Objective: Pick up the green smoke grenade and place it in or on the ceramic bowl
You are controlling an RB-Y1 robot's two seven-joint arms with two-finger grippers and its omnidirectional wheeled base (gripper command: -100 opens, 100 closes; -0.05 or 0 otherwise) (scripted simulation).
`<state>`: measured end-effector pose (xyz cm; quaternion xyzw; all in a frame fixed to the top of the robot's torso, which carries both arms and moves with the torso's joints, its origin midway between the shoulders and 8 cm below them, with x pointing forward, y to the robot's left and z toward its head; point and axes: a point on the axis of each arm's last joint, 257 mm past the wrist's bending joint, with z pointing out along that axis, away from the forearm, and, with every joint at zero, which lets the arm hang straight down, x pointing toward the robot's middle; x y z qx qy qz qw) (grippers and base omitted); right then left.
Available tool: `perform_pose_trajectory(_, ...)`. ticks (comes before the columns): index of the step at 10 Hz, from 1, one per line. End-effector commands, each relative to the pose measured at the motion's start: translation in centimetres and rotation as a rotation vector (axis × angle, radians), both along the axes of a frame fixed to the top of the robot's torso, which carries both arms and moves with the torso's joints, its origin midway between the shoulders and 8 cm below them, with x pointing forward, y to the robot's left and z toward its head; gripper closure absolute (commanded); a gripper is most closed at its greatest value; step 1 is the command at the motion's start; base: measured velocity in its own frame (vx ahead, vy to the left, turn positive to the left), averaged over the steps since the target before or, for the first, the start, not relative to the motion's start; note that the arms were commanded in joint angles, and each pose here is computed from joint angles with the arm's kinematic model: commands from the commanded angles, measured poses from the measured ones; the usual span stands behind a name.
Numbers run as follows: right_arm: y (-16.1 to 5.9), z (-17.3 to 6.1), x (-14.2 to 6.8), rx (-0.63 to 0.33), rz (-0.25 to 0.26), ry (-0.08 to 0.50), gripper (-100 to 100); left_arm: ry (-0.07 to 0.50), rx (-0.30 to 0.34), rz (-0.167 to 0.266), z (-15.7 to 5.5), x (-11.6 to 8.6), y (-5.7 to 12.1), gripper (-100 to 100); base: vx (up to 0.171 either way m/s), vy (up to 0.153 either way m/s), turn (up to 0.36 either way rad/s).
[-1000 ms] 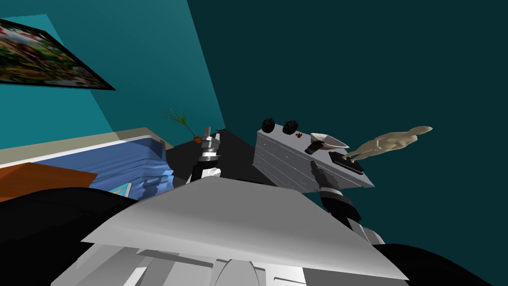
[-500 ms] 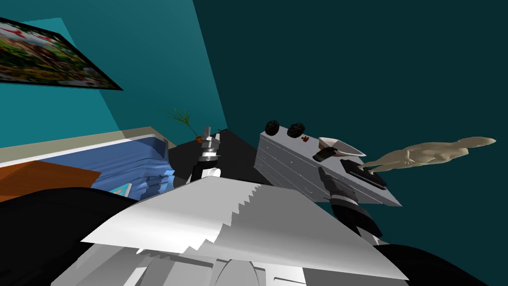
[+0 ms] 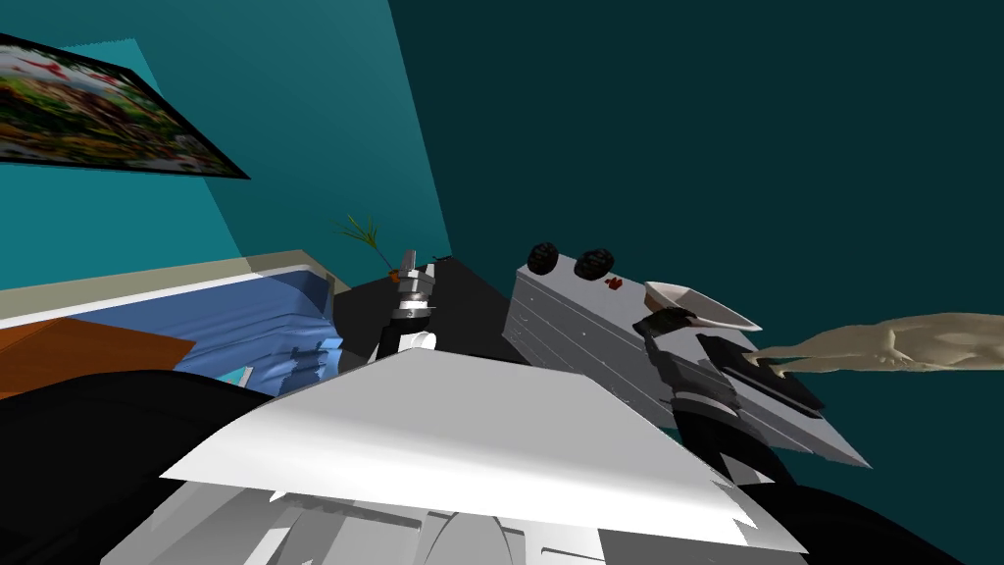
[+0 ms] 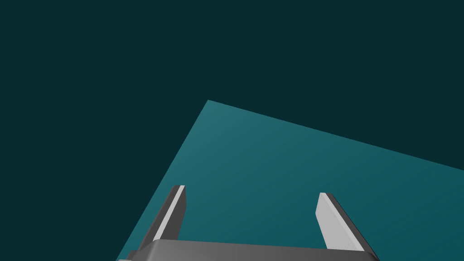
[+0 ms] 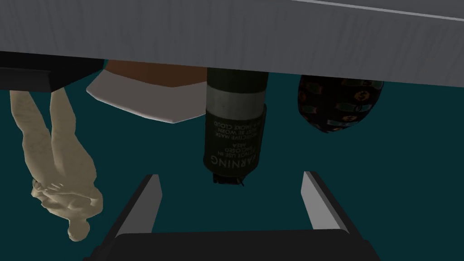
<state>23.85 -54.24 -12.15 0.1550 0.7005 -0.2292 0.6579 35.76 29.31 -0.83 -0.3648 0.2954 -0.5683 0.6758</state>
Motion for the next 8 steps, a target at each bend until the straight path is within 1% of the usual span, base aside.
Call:
perform_pose_trajectory(1,-0.7,0.8,-0.2,-0.058,-0.013,0.025,-100,0.0,0.0,0.0,0.0,0.0,0.0,0,0.171,-0.078,0.061)
perform_pose_trajectory(2,-1.2,1.2,-0.2,-0.09,-0.016,0.036,-100,0.0,0.0,0.0,0.0,0.0,0.0,0,0.162,-0.128,0.054)
perform_pose_trajectory(3,-1.3,1.3,-0.2,-0.098,-0.018,0.038,-100,0.0,0.0,0.0,0.0,0.0,0.0,0,0.163,-0.095,0.059)
perform_pose_trajectory(4,-1.2,1.2,-0.2,-0.089,-0.016,0.035,-100,0.0,0.0,0.0,0.0,0.0,0.0,0,0.071,-0.033,0.016)
perform_pose_trajectory(5,-1.2,1.2,-0.2,-0.091,-0.017,0.035,0,0.0,0.0,0.0,0.0,0.0,0.0,0,0.014,-0.008,0.001)
perform_pose_trajectory(6,-1.2,1.9,-0.4,-0.091,-0.019,0.031,-100,0.0,0.0,0.0,0.0,0.0,0.0,0,0.095,-0.062,0.014)
perform_pose_trajectory(7,-1.1,1.6,-0.3,-0.092,-0.017,0.034,-100,0.0,0.0,0.0,0.0,0.0,0.0,0,0.059,-0.041,0.011)
perform_pose_trajectory(8,-1.2,1.7,-0.3,-0.091,-0.018,0.033,100,0.0,0.0,0.0,0.0,0.0,0.0,0,0.008,-0.006,0.0)
